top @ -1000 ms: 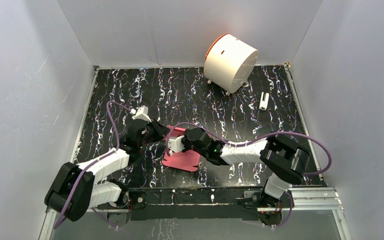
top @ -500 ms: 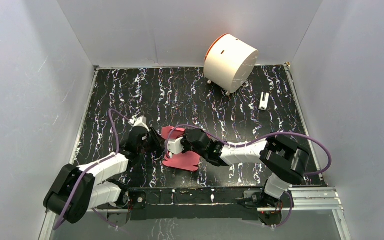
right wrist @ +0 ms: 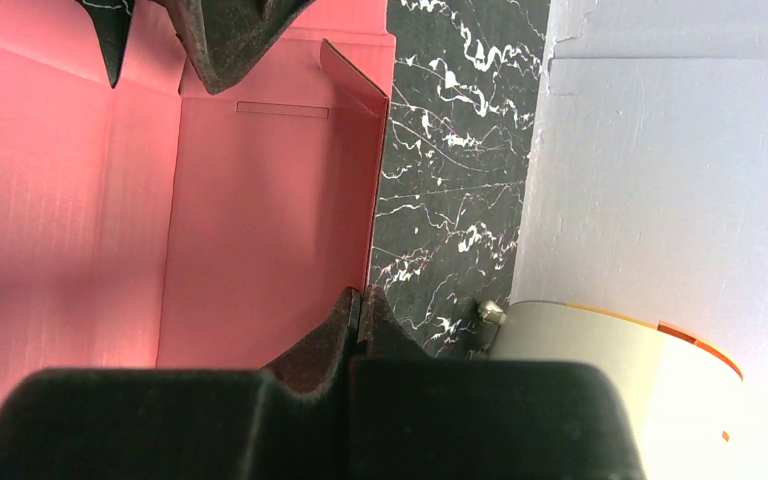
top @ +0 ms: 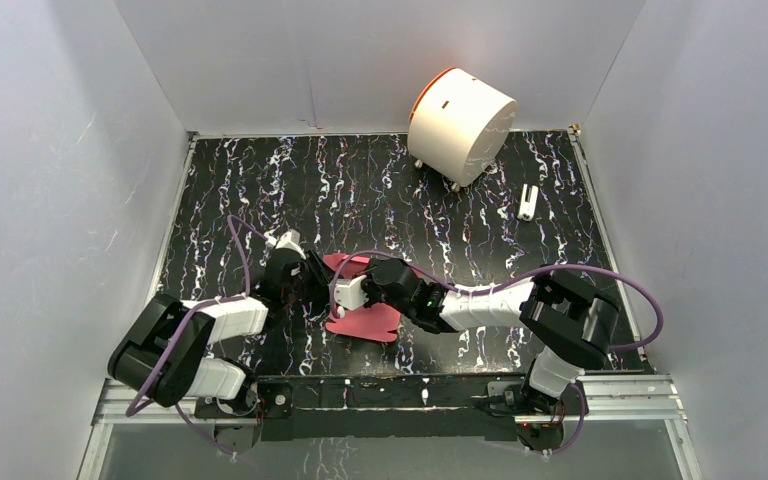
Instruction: Fold the paper box
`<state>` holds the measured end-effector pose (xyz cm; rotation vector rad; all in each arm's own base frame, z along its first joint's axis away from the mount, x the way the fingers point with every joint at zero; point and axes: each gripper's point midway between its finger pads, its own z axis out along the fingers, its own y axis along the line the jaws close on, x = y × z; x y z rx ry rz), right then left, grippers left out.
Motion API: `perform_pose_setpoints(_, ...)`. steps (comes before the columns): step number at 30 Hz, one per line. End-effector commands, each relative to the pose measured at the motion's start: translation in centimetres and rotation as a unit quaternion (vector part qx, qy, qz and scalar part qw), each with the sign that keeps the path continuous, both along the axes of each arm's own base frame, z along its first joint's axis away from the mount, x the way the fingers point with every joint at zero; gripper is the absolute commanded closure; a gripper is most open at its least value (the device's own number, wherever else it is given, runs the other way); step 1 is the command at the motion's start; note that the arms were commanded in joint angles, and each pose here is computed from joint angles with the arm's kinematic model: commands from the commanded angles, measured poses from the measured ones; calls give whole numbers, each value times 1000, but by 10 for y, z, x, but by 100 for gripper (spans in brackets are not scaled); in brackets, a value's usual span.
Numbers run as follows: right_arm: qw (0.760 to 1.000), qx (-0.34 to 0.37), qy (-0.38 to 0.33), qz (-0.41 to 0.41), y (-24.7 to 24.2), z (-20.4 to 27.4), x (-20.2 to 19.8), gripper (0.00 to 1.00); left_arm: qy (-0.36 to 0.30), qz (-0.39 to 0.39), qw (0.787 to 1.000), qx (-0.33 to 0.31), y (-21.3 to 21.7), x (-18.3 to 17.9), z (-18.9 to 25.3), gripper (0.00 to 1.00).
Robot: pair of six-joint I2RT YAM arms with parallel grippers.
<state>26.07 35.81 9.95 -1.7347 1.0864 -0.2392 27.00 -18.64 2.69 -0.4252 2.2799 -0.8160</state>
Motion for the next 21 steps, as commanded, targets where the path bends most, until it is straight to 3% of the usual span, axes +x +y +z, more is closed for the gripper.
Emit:
perform_pose_setpoints(1, 1000, -12, 0, 14, 1, -5, -6, 99, 16, -11, 1000, -15, -6, -6, -1, 65)
perform_pose_setpoints(11, 1000, -11, 3, 12, 0, -9, -7, 99, -31, -25, 997, -64, -16, -11, 40, 73)
perform_pose_setpoints(21, 1000, -16, -2, 16, 1, -7, -9, 99, -12, -14, 999, -37, -9, -16, 23, 73)
